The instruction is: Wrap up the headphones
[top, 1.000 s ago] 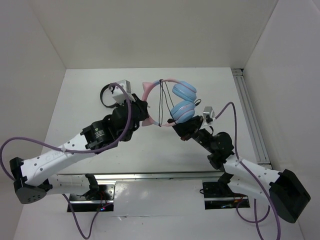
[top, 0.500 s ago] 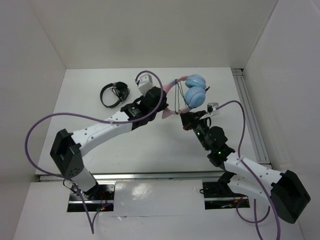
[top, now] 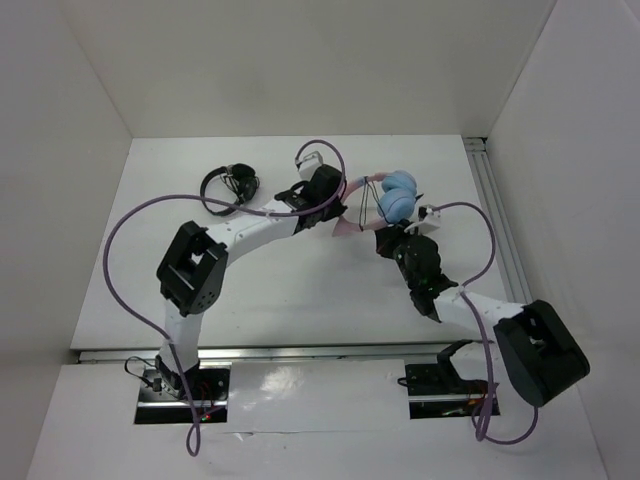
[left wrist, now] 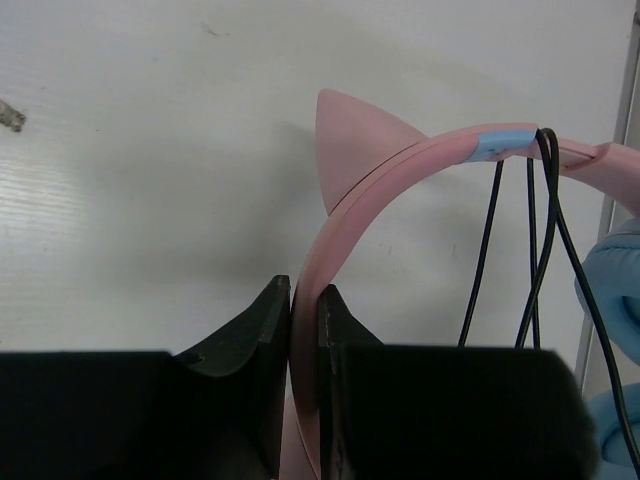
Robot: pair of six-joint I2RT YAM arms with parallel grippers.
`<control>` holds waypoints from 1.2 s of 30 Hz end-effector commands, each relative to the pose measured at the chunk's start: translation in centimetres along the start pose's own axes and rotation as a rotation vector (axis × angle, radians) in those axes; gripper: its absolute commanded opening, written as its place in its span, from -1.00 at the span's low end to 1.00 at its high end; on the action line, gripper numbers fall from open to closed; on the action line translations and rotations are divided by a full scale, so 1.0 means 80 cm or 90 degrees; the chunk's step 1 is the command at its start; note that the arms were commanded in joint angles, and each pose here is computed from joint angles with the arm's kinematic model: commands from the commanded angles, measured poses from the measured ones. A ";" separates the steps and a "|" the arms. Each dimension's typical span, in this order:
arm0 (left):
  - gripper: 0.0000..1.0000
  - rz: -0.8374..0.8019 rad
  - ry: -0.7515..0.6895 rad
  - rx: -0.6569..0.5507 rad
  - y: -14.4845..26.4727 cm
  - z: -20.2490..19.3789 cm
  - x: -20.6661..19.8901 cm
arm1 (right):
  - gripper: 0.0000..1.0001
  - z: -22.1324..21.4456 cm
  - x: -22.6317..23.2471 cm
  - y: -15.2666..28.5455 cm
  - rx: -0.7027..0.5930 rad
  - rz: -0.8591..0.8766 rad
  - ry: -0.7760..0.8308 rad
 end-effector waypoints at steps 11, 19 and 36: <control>-1.00 -0.121 0.111 -0.064 -0.131 0.032 -0.052 | -0.99 -0.012 -0.055 -0.088 0.021 0.002 -0.056; -1.00 -0.130 0.166 -0.050 -0.173 0.020 -0.033 | -0.92 -0.041 -0.082 -0.135 0.056 0.022 -0.090; -0.74 -0.144 0.120 -0.050 -0.172 -0.015 -0.061 | -0.92 -0.064 -0.133 -0.138 0.116 -0.023 -0.212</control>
Point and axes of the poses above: each gripper's point midway between its finger pads, its own y axis back along the fingers, its own x axis along the line the jaws close on, z = x × y, the point moved 7 cm from there along y, back along the fingers, and after that the axes turned 15 degrees about y, right-handed, at the moved point
